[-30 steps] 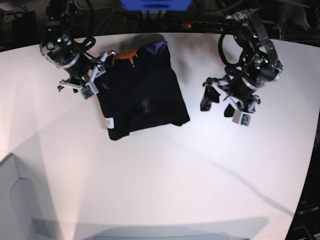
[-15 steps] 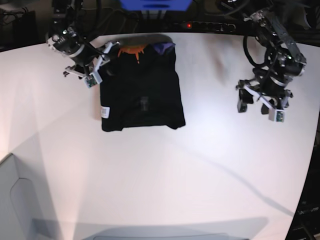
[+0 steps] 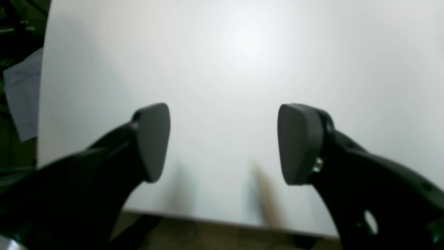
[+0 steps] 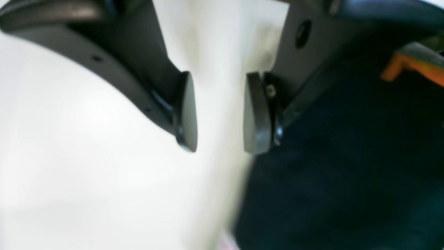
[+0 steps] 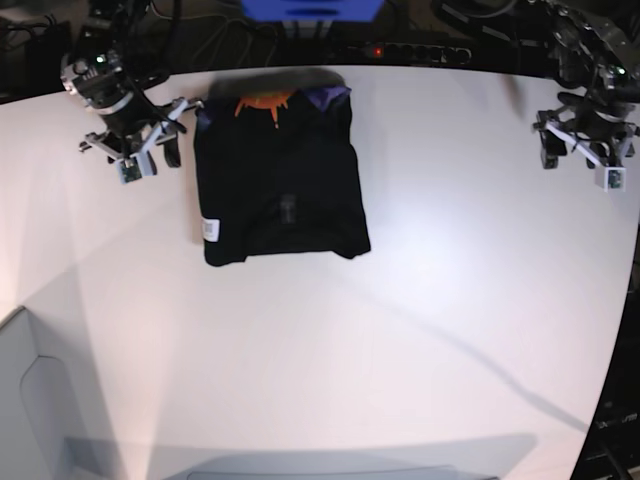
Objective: Fold the T-shirt properly
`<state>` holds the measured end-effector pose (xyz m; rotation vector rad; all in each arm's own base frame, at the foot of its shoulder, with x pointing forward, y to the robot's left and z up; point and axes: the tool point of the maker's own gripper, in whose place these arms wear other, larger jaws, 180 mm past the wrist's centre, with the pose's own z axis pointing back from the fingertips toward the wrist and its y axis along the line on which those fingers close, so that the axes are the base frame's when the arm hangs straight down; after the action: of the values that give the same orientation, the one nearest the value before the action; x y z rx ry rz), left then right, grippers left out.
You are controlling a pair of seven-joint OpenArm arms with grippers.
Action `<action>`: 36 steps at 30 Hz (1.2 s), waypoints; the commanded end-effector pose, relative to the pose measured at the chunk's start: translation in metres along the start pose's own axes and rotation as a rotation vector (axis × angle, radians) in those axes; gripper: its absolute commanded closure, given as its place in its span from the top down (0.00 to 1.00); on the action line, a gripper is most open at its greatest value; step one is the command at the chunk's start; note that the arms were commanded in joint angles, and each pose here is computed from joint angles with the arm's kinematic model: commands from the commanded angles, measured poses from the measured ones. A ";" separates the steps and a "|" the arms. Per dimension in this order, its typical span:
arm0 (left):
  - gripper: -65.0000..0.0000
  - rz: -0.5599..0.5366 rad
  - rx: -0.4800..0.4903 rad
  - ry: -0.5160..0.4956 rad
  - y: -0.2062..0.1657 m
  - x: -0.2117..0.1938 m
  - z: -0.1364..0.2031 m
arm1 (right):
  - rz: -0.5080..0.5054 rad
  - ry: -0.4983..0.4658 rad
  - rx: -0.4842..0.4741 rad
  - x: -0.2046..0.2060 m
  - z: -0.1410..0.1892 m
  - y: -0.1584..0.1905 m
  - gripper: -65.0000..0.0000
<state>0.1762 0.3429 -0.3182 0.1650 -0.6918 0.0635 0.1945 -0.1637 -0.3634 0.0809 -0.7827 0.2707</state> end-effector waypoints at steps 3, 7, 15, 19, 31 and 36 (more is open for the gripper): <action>0.56 -0.019 0.079 0.042 0.029 -0.018 0.022 | -0.017 0.012 -0.090 -0.010 0.018 -0.031 0.33; 0.17 -0.035 0.153 0.131 0.050 -0.049 0.048 | -0.055 0.144 -0.174 -0.060 0.048 -0.052 0.16; 0.00 0.009 0.139 0.382 0.047 -0.141 0.080 | -0.136 0.493 -0.114 -0.183 0.110 -0.024 0.00; 0.00 0.137 0.071 0.510 0.029 -0.201 0.073 | -0.185 0.619 -0.014 -0.234 0.110 -0.004 0.00; 0.00 0.296 -0.188 0.607 -0.089 -0.353 -0.016 | -0.398 0.636 0.247 -0.309 0.014 0.065 0.00; 0.00 0.342 -0.243 0.629 -0.123 -0.371 -0.059 | -0.407 0.578 0.178 -0.327 -0.028 0.070 0.00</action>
<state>-0.0532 0.2239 -0.6195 -0.2165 -0.0869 0.3456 -0.0150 -0.1577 -0.6176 0.3114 -0.1814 -0.0315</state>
